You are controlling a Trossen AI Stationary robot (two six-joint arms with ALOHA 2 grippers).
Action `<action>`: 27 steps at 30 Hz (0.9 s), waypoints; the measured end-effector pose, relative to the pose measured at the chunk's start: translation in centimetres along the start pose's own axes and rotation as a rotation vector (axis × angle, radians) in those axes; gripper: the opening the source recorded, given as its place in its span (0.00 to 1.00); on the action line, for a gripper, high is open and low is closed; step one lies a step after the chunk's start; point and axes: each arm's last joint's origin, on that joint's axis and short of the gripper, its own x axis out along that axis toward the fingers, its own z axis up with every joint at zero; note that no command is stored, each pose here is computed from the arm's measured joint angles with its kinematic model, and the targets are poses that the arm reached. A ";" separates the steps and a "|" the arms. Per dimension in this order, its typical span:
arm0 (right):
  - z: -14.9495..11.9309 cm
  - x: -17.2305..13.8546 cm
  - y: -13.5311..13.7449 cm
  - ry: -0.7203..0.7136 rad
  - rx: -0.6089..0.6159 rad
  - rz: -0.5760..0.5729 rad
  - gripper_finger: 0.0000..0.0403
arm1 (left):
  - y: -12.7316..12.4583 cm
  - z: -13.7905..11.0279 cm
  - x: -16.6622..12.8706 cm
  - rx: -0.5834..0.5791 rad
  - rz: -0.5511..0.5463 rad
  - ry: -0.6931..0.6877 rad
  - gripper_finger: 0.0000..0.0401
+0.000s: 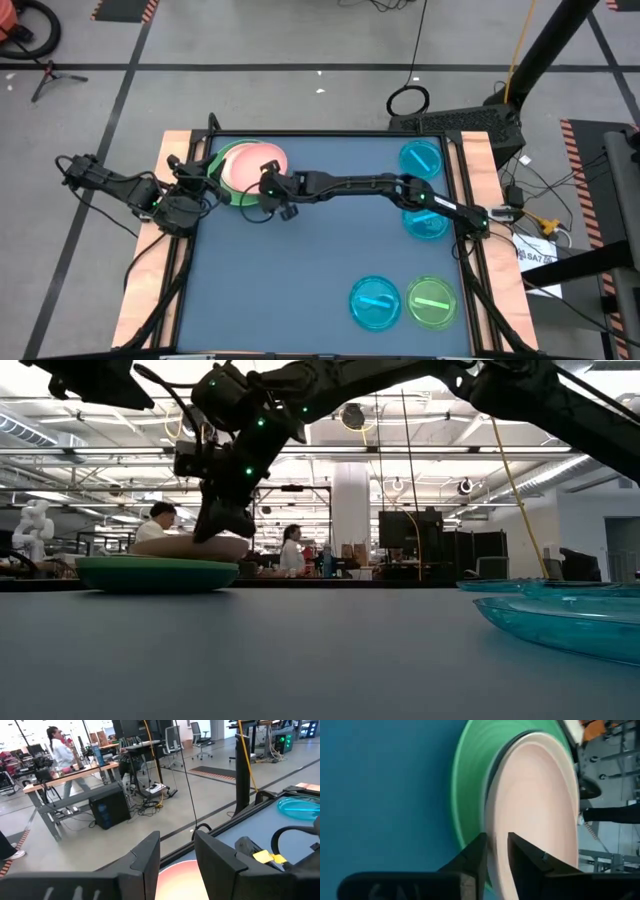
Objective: Stack plastic plates
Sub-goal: Stack the pink plate on top of the orange plate, then stack the middle blue plate on top of the pink plate
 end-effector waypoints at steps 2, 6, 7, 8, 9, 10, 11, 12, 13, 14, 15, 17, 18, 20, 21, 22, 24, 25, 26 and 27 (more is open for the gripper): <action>0.1 0.0 -0.2 -0.015 0.021 -0.016 0.20 | 0.0 0.0 0.0 0.001 0.000 0.000 0.32; 0.3 0.0 -0.5 -0.040 0.097 -0.042 0.25 | 0.0 0.0 0.0 -0.002 0.000 0.000 0.32; 0.3 0.0 -0.6 -0.042 0.120 -0.048 0.26 | 0.0 0.0 0.0 -0.003 0.000 0.000 0.32; 0.2 0.0 -0.6 -0.031 0.143 -0.058 0.26 | 0.0 0.0 0.0 -0.005 -0.001 0.001 0.32; 0.2 0.0 -0.7 -0.014 0.169 -0.076 0.27 | 0.0 0.0 0.0 -0.007 -0.001 0.001 0.32; 0.3 -0.3 -0.7 0.006 0.192 -0.091 0.28 | 0.0 0.0 0.0 -0.011 -0.001 0.001 0.32; 0.3 -0.6 -0.6 0.029 0.209 -0.101 0.28 | 0.0 0.0 0.0 -0.016 -0.002 0.001 0.32; 0.4 -1.1 -0.6 0.047 0.227 -0.109 0.28 | -0.1 0.0 0.0 -0.013 -0.005 0.004 0.32; 0.7 -1.7 -0.6 0.061 0.252 -0.116 0.28 | -0.1 -0.1 0.0 -0.011 -0.009 0.007 0.32; 0.9 -2.3 -0.5 0.068 0.285 -0.122 0.28 | -0.2 -0.1 0.0 -0.002 -0.013 0.009 0.32; 1.1 -3.1 -0.6 0.071 0.322 -0.117 0.28 | -0.2 -0.1 0.0 0.002 -0.017 0.012 0.32; 1.4 -4.4 -0.5 0.084 0.404 -0.089 0.27 | -0.2 -0.1 0.0 0.002 -0.026 0.018 0.32; 1.4 -5.2 -0.5 0.097 0.446 -0.077 0.26 | -0.2 -0.1 0.0 0.001 -0.029 0.020 0.32; 1.3 -6.4 -0.2 0.150 0.512 -0.046 0.25 | -0.2 -0.1 0.0 0.001 -0.036 0.024 0.32; 1.2 -7.2 -0.1 0.179 0.543 -0.031 0.24 | -0.3 -0.1 0.0 0.001 -0.044 0.029 0.32; 1.0 -7.8 0.1 0.212 0.569 -0.014 0.24 | -0.3 -0.1 0.0 0.001 -0.049 0.033 0.32; 0.8 -9.3 0.4 0.256 0.626 0.045 0.23 | -0.4 -0.2 0.0 0.004 -0.053 0.036 0.32; 0.8 -9.9 0.6 0.280 0.648 0.078 0.22 | -0.4 -0.2 0.1 0.007 -0.053 0.037 0.32; 0.7 -10.5 0.8 0.298 0.673 0.115 0.22 | -0.5 -0.2 0.1 0.008 -0.053 0.037 0.32; 0.7 -11.0 1.0 0.314 0.691 0.157 0.21 | -0.5 -0.2 0.1 0.009 -0.052 0.038 0.32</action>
